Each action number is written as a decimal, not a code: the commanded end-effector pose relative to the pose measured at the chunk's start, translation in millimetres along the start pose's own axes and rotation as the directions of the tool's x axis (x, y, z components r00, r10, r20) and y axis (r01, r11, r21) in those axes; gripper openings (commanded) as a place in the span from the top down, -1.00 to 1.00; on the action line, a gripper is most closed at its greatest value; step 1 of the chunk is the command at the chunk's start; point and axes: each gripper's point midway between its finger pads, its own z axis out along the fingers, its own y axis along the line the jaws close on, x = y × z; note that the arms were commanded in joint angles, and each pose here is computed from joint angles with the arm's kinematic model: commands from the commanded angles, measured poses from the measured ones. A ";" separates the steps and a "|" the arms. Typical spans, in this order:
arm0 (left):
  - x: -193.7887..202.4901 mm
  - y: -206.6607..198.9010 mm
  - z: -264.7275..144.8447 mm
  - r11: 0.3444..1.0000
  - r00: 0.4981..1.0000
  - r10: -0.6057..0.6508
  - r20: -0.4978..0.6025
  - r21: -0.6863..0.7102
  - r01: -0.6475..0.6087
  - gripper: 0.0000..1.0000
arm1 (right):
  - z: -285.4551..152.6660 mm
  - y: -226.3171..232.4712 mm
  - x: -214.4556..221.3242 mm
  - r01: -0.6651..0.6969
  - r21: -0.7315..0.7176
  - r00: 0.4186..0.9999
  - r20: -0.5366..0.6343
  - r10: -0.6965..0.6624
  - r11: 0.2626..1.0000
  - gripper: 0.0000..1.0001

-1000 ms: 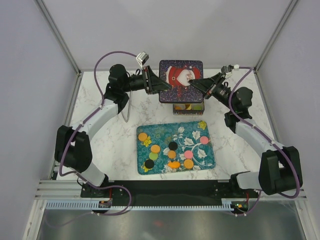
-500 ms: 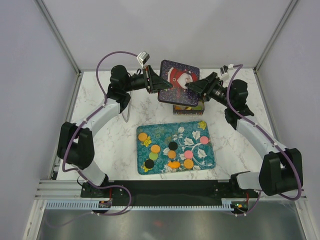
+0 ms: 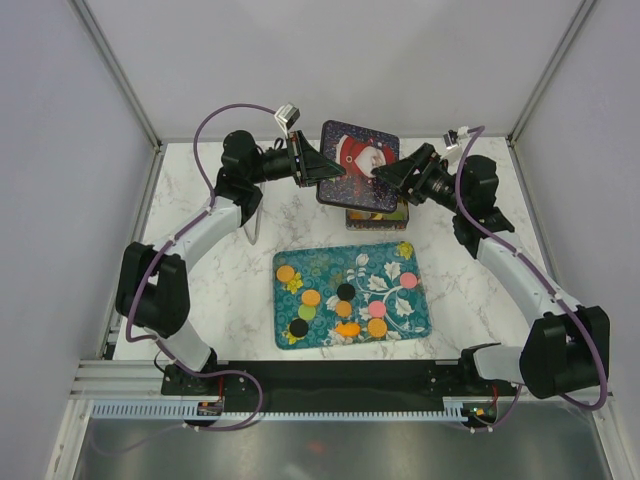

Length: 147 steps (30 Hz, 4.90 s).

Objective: Pack the cookies

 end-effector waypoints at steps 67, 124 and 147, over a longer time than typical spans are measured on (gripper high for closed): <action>-24.2 259.0 89.4 0.961 0.959 -0.274 0.075 0.001 0.275 0.94 | 59.5 -252.5 -63.2 0.136 0.488 0.985 0.028 -0.171 0.862 -0.96; -4.9 251.9 58.1 0.953 0.951 -0.299 0.079 -0.022 0.302 0.27 | 50.5 -280.7 -17.9 0.082 0.489 0.997 -0.037 -0.073 0.868 -0.74; -8.3 253.1 31.5 0.948 0.950 -0.295 0.105 -0.094 0.305 0.08 | 51.5 -283.4 -15.4 0.096 0.496 0.995 -0.062 -0.076 0.863 -0.69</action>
